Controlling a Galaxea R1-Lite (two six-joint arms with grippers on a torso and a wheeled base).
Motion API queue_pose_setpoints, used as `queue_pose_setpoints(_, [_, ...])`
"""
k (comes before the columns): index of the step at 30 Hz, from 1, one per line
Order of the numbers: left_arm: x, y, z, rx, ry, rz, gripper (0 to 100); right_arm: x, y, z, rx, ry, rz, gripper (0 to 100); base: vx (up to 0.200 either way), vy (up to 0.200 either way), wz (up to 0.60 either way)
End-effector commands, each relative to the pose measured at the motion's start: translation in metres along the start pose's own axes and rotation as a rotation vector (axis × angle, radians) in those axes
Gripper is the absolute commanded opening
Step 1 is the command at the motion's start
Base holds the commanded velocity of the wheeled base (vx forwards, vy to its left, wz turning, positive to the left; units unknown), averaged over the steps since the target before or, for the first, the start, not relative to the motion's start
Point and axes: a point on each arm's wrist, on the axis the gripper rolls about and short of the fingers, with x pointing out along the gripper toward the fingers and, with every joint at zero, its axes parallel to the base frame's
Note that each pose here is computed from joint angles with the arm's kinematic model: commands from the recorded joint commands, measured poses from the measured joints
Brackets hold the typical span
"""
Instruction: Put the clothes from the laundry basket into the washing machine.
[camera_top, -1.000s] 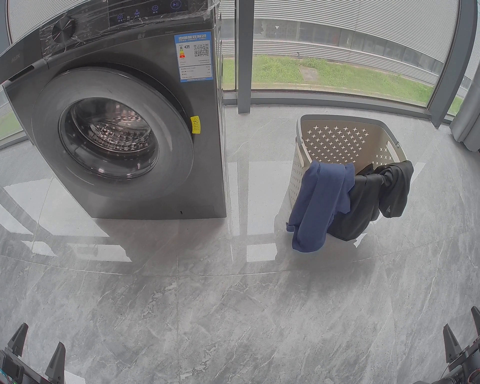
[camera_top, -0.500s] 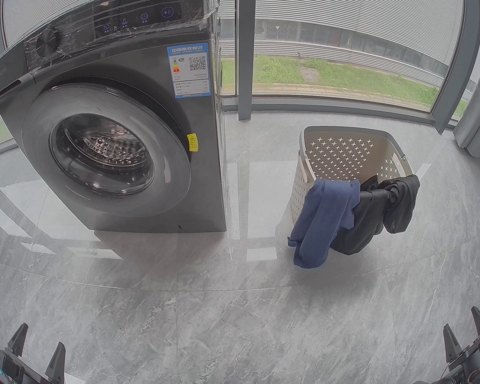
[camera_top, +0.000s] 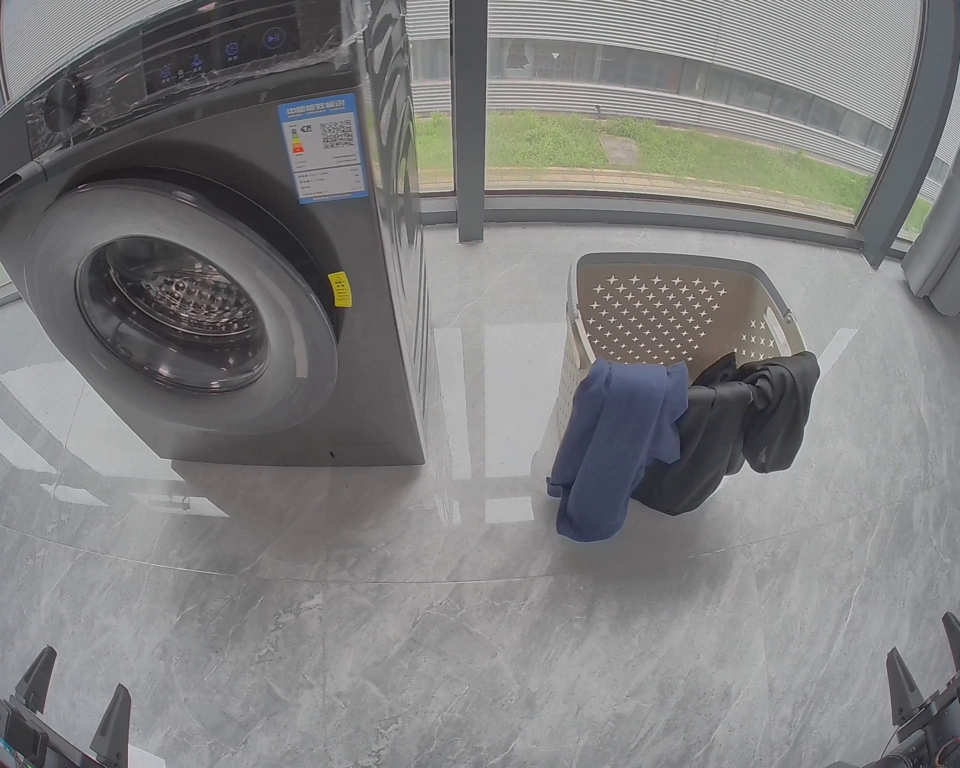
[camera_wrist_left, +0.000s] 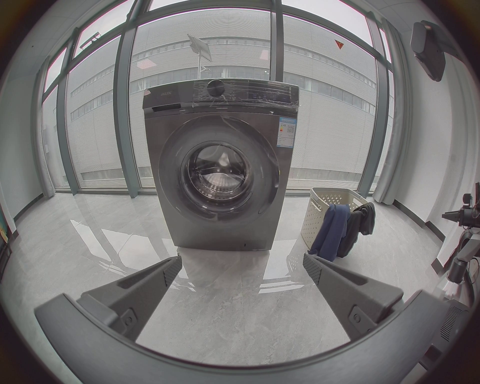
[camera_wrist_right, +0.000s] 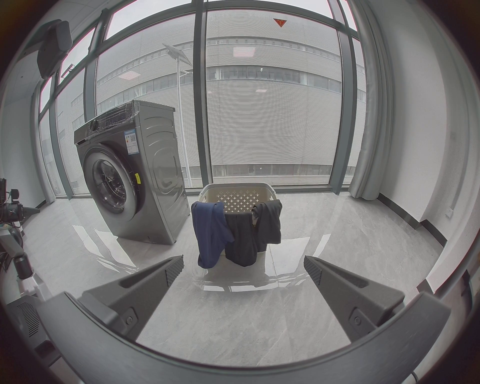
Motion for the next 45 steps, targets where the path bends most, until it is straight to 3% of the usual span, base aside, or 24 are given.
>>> queue_pose_setpoints(1, [-0.0001, 0.0002, -0.0053, 0.0, -0.001, 0.0, 100, 0.0, 0.0, -0.0053, 0.0, 0.001, 0.0, 100, 0.0, -0.2, 0.0])
queue_pose_setpoints(18, [-0.0001, 0.0002, -0.0053, 0.0, -0.001, 0.0, 100, 0.0, 0.0, -0.0053, 0.0, 0.001, 0.0, 100, 0.0, -0.2, 0.0])
queue_pose_setpoints(28, [-0.0002, 0.0002, -0.0049, -0.002, -0.002, 0.0, 100, 0.0, 0.0, -0.0053, 0.0, 0.001, 0.0, 100, 0.0, 0.0, 0.0])
queue_pose_setpoints(45, [-0.0001, 0.0002, -0.0053, -0.002, -0.001, 0.0, 100, 0.0, 0.0, -0.0053, -0.002, 0.001, 0.0, 100, 0.2, 0.0, 0.0])
